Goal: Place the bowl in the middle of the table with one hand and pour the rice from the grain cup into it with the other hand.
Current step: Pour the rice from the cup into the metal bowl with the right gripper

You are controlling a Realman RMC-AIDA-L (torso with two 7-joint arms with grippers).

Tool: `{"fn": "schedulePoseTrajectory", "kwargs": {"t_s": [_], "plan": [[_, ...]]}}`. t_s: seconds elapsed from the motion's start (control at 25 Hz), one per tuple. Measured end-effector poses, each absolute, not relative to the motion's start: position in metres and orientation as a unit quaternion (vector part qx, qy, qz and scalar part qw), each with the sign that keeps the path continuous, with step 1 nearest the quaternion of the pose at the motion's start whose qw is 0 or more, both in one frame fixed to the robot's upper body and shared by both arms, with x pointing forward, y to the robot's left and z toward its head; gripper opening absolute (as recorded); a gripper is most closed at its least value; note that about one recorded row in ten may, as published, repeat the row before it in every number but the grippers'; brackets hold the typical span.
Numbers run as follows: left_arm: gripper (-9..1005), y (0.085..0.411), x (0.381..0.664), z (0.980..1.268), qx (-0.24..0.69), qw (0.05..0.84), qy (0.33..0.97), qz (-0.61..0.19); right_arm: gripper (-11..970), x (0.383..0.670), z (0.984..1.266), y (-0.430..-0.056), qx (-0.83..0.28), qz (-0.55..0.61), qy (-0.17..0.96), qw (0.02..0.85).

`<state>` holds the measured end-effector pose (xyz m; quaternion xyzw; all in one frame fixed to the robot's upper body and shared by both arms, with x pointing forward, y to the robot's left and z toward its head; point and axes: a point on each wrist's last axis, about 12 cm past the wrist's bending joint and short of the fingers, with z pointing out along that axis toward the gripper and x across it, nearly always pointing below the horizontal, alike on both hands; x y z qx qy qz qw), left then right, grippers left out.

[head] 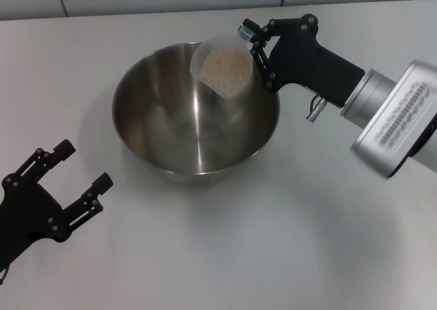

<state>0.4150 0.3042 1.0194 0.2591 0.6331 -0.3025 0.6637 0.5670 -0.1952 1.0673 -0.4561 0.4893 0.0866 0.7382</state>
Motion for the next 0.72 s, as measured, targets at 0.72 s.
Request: {"fn": "schedulePoseTrajectory", "kwargs": {"t_s": [0.72], "plan": [[808, 0.305, 0.417, 1.016, 0.253, 0.659, 0.646, -0.290, 11, 0.559, 1.072, -0.158, -0.626, -0.290, 0.160, 0.706]]}}
